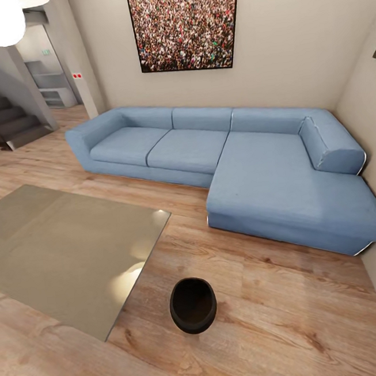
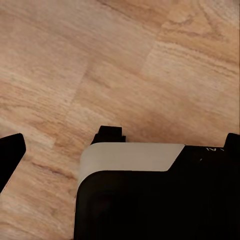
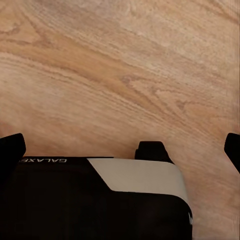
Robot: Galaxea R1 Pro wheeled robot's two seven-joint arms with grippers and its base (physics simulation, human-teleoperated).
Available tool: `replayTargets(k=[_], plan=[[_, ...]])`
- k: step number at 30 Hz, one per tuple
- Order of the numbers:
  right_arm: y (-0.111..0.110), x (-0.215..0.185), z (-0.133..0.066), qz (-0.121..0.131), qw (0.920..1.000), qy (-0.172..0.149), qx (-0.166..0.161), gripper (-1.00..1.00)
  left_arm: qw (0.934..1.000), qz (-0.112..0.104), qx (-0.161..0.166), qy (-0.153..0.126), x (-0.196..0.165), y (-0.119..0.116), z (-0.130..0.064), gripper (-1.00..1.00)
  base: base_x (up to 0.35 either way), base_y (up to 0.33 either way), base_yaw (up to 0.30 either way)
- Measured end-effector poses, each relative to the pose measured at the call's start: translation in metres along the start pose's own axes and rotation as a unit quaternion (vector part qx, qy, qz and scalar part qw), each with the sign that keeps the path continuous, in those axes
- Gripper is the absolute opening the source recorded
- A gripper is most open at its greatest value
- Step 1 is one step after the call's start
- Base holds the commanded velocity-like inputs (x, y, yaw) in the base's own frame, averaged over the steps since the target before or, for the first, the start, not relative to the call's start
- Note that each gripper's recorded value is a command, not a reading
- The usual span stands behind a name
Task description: Place each of the two pumpkins and all three candles from the living room inside a cabinet in the living room (use any cabinet), then make sure every cabinet is closed, and position the cauldron so it is next to a table in the living room.
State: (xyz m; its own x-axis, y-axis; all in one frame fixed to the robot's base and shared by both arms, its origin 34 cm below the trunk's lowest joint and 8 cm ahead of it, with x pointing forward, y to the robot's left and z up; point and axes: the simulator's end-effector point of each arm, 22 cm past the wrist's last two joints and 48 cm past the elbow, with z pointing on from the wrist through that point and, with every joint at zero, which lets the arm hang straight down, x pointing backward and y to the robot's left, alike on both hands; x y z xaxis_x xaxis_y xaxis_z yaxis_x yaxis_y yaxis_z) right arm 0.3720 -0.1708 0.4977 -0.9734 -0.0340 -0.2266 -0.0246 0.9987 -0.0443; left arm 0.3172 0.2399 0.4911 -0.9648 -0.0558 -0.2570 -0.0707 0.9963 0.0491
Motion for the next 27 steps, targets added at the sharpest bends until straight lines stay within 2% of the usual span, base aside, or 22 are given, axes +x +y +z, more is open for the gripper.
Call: replayTargets(k=[4, 10, 12, 16, 21, 27], plan=[[-0.001, 0.003, -0.006, 0.003, 1.0000, -0.006, 0.000, 1.00, 0.9999, 0.004, -0.010, -0.005, -0.003, 0.017, -0.005, 1.00, -0.003, 0.000, 0.000], [-0.009, 0.015, -0.015, 0.004, 1.0000, -0.005, 0.008, 1.00, 0.9998, 0.007, -0.020, 0.001, 0.005, 0.030, -0.014, 1.00, 0.000, 0.000, 0.000], [-0.019, 0.026, -0.018, 0.001, 0.9999, 0.003, 0.015, 1.00, 0.9997, 0.007, -0.021, 0.000, 0.006, 0.032, -0.017, 1.00, 0.000, 0.000, 0.000], [-0.053, 0.041, -0.022, -0.002, 0.9992, 0.010, 0.038, 1.00, 0.9997, 0.008, -0.023, -0.004, 0.006, 0.035, -0.023, 1.00, 0.000, 0.000, 0.000], [-0.089, 0.073, -0.033, 0.024, 0.9972, 0.027, 0.065, 1.00, 0.9996, 0.009, -0.025, -0.004, 0.006, 0.038, -0.030, 1.00, 0.000, 0.000, 0.000], [-0.102, 0.091, -0.045, 0.033, 0.9961, 0.032, 0.075, 1.00, 0.9996, 0.010, -0.025, -0.003, 0.009, 0.039, -0.038, 1.00, 0.000, 0.000, 0.000]])
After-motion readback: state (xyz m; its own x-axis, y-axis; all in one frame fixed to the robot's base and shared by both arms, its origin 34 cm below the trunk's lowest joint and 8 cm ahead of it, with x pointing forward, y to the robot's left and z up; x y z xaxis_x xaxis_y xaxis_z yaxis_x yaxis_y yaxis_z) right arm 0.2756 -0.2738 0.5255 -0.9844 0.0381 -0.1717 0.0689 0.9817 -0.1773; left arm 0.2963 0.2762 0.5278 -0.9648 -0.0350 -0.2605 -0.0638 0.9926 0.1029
